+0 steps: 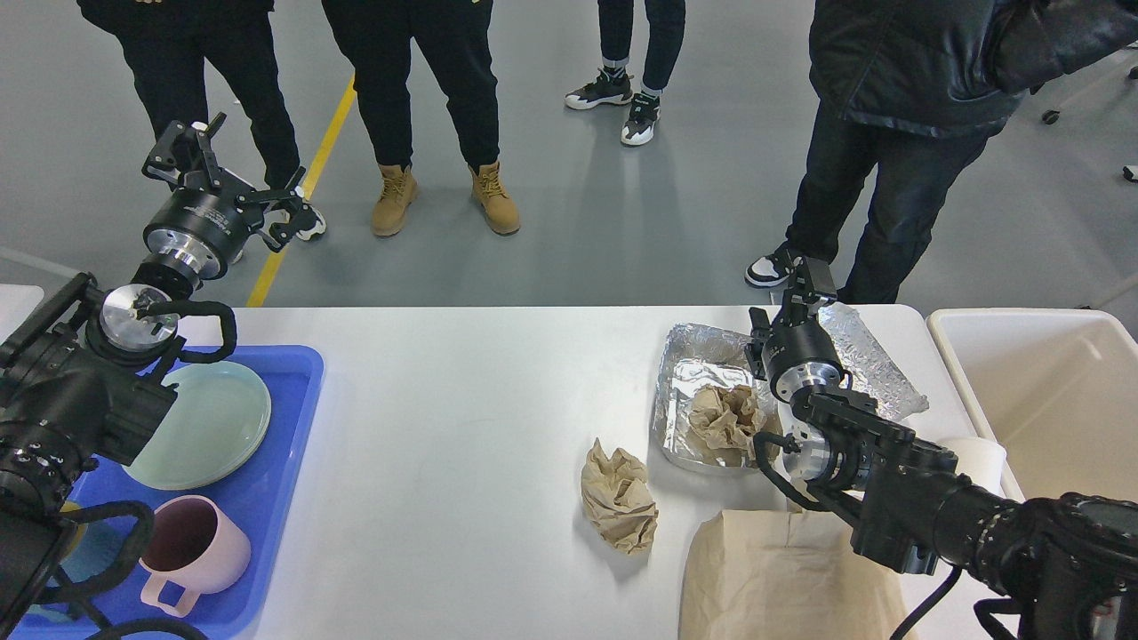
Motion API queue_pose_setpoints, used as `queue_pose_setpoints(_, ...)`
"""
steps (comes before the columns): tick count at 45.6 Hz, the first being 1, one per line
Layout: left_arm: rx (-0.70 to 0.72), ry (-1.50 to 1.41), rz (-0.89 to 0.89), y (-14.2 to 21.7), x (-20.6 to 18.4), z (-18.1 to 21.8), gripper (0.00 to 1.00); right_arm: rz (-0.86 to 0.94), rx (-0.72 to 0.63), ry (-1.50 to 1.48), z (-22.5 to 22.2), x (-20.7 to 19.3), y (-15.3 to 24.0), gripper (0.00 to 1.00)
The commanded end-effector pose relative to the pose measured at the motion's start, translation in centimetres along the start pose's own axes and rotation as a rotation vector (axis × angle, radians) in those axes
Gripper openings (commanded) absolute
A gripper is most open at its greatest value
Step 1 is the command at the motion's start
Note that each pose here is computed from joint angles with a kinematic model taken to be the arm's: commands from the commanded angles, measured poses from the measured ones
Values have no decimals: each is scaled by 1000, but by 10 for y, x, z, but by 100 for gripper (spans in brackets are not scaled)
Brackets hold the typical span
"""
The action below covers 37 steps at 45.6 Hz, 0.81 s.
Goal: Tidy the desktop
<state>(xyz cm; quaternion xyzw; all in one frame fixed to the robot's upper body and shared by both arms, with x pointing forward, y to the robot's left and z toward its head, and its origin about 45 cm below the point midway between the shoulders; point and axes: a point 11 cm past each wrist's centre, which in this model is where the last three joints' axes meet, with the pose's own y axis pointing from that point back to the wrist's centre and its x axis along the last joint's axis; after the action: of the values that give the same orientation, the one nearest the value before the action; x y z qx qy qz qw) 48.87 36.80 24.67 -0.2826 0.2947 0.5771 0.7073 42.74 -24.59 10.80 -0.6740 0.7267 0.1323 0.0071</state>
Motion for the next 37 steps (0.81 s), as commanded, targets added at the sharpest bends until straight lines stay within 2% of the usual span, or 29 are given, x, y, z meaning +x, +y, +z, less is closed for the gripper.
queue_pose_setpoints(1, 14, 7, -54, 10, 4, -9, 96, 0, 0, 0, 0, 0, 0, 100)
queue_pose_setpoints(7, 32, 18, -44, 17, 13, -20, 96, 0, 0, 0, 0, 0, 0, 100)
queue_pose_setpoints(13, 78, 76, -41, 19, 12, -60, 96, 0, 0, 0, 0, 0, 0, 100)
queue_pose_setpoints(18, 100, 96, -16, 28, 21, -77, 96, 0, 0, 0, 0, 0, 0, 100)
queue_pose_setpoints(29, 124, 111, 61, 43, 41, -93, 96, 0, 0, 0, 0, 0, 0, 100)
queue_pose_setpoints(37, 129, 111, 71, 44, 42, -96, 96, 0, 0, 0, 0, 0, 0, 100)
